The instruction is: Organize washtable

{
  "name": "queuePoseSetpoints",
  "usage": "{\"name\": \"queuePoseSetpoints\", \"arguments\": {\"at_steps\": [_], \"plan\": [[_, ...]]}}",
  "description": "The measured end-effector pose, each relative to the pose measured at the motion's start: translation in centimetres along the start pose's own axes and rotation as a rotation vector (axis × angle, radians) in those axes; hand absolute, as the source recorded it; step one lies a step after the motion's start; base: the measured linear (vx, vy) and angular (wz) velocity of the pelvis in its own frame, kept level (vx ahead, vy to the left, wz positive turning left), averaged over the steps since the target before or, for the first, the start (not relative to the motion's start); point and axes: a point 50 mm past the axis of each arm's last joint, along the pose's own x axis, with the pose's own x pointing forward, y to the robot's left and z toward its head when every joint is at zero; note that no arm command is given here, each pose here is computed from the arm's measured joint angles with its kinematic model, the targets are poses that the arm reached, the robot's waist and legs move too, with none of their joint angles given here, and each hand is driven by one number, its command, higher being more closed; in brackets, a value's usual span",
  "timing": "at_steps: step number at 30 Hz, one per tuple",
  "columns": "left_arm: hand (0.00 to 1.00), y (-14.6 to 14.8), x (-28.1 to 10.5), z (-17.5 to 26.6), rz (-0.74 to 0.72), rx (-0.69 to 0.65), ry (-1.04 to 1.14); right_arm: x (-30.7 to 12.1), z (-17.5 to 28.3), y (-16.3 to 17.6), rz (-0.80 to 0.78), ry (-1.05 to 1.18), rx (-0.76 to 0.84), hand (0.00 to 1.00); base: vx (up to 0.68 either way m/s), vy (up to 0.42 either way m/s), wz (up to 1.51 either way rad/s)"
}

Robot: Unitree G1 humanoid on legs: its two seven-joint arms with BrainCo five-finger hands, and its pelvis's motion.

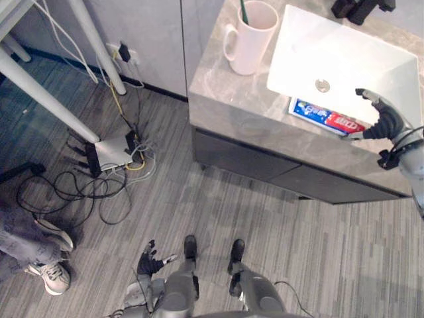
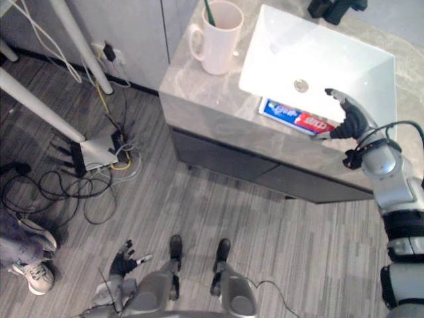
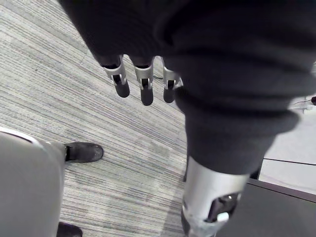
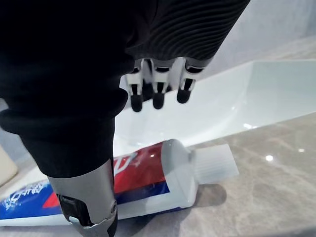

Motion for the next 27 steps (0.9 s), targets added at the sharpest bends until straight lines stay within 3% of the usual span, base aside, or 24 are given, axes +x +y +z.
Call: {"name": "queuePoseSetpoints", "arguments": {"at_steps": [10,11,27], "plan": [[0.00,0.0,0.2,0.4,-0.001,0.004,-0.011,0.0,0.0,0.1,0.001,-0.001,0.003,0.00,0.02,0.006,0.00],[0.00,0.1,0.2,0.4,-0.001,0.005,-0.011,0.0,0.0,0.1,0.001,-0.001,0.003,1.00,0.06,0.008,0.00],[0.00,0.3,0.5,0.9,0.007,0.014,-0.021,0.5,1.7,0.2,0.009,-0.073,0.024,1.00,0.05,-0.003,0.00]]}}
